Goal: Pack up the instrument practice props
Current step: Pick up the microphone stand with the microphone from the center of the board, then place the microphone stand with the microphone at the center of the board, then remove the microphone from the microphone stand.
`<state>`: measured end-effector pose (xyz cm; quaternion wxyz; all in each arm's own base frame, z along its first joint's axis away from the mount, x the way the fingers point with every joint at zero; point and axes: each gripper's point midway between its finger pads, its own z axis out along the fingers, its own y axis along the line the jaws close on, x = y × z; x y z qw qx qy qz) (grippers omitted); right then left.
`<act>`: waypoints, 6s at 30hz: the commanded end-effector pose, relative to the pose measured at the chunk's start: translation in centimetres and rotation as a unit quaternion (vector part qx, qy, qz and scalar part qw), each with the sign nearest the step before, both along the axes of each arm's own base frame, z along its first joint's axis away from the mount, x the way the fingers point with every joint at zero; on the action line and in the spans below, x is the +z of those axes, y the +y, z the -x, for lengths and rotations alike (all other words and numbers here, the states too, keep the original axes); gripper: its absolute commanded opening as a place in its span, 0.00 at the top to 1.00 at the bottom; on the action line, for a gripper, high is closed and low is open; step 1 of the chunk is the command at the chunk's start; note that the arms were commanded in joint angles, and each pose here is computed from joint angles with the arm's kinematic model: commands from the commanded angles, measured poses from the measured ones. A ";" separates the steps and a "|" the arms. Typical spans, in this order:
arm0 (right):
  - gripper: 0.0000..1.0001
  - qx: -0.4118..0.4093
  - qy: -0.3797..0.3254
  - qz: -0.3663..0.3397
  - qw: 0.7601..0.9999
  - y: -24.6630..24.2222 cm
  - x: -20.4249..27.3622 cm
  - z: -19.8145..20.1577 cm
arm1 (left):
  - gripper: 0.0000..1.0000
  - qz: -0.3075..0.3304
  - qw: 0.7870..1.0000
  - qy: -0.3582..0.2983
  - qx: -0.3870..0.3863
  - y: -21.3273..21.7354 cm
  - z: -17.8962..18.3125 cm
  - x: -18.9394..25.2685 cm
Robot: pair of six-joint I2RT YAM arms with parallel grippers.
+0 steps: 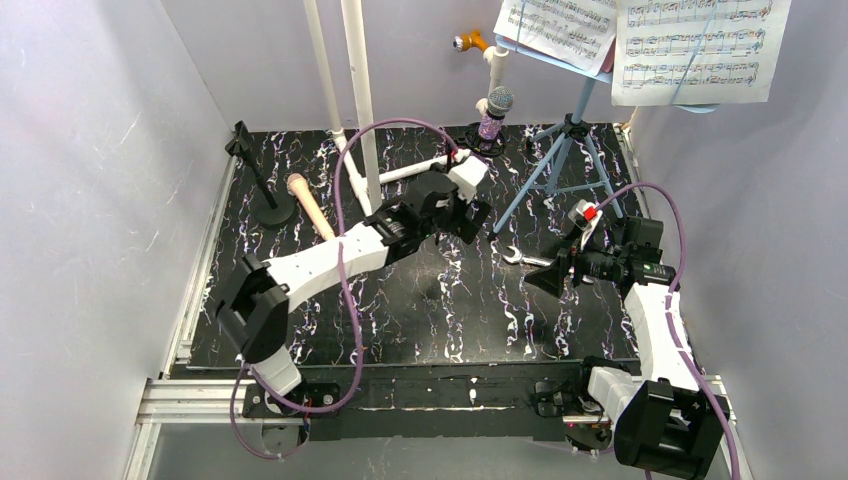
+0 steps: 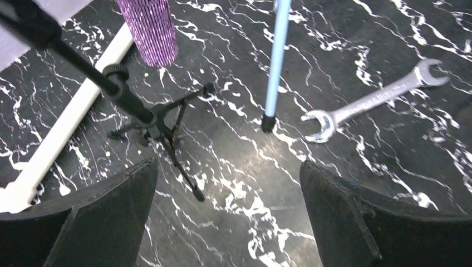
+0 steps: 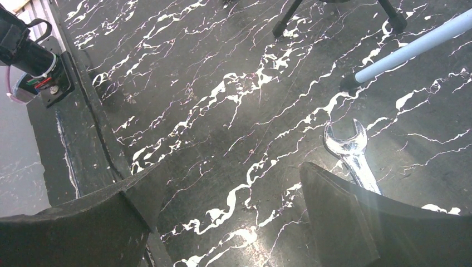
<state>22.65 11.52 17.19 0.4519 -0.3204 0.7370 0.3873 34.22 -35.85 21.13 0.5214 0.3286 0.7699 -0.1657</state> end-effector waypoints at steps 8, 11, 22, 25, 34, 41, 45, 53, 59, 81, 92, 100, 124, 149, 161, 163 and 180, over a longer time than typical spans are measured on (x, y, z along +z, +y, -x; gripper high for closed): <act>0.02 0.015 -0.019 -0.004 1.000 0.4 0.6 -0.1 | 0.04 0.044 0.995 -0.016 0.092 1.6 -8.8 0.1; 0.02 0.015 -0.019 -0.004 1.000 0.4 0.6 -0.1 | 0.04 0.073 0.994 -0.013 0.082 1.7 -9.9 0.0; 0.02 0.014 -0.019 -0.002 1.000 0.3 0.6 -0.1 | 0.10 0.053 0.987 -0.086 0.125 2.5 -13.4 0.2; 0.02 0.015 -0.020 -0.002 1.000 0.4 0.6 -0.1 | 0.16 0.054 0.985 -0.095 0.134 2.4 -14.1 0.6; 0.02 0.014 -0.020 -0.001 1.000 0.3 0.5 -0.1 | 0.34 0.055 0.982 -0.110 0.142 2.3 -14.9 0.8; 0.02 0.014 -0.019 -0.001 1.000 0.3 0.5 -0.1 | 0.44 0.069 0.980 -0.125 0.142 2.3 -14.9 2.2; 0.02 0.013 -0.019 0.000 1.000 0.3 0.5 -0.1 | 0.55 0.077 0.978 -0.134 0.140 2.2 -15.0 2.9; 0.02 0.013 -0.020 0.000 1.000 0.3 0.5 -0.2 | 0.81 0.089 0.977 -0.143 0.134 2.1 -14.7 3.6; 0.02 0.013 -0.020 0.001 1.000 0.3 0.5 -0.2 | 1.00 0.107 0.978 -0.143 0.109 1.7 -13.7 4.6; 0.02 0.012 -0.021 0.002 1.000 0.3 0.4 -0.1 | 1.00 0.225 0.966 -0.124 0.003 2.6 -2.1 11.5; 0.01 0.012 -0.020 0.001 1.000 0.3 0.3 -0.1 | 1.00 0.248 0.961 -0.117 -0.029 3.3 5.0 11.8; 0.02 0.012 -0.019 0.002 1.000 0.3 0.2 -0.1 | 1.00 0.256 0.961 -0.104 -0.011 2.2 9.0 9.2; 0.01 0.011 -0.016 0.004 1.000 0.2 0.0 -0.2 | 1.00 0.176 0.974 -0.139 -0.012 0.1 9.8 2.2; 0.01 0.009 -0.013 0.005 1.000 0.2 -0.2 -0.3 | 0.35 0.194 0.974 -0.120 0.012 3.3 10.9 1.9; 0.02 0.010 -0.014 0.005 1.000 0.2 -0.1 -0.3 | 0.02 0.183 0.978 -0.079 -0.062 6.6 15.5 2.3; 0.02 0.010 -0.015 0.005 1.000 0.2 -0.1 -0.3 | 0.02 0.194 0.974 -0.085 -0.075 7.3 16.3 3.3; 0.02 0.010 -0.015 0.005 1.000 0.2 -0.1 -0.2 | 0.02 0.200 0.960 -0.106 -0.163 6.8 19.0 11.2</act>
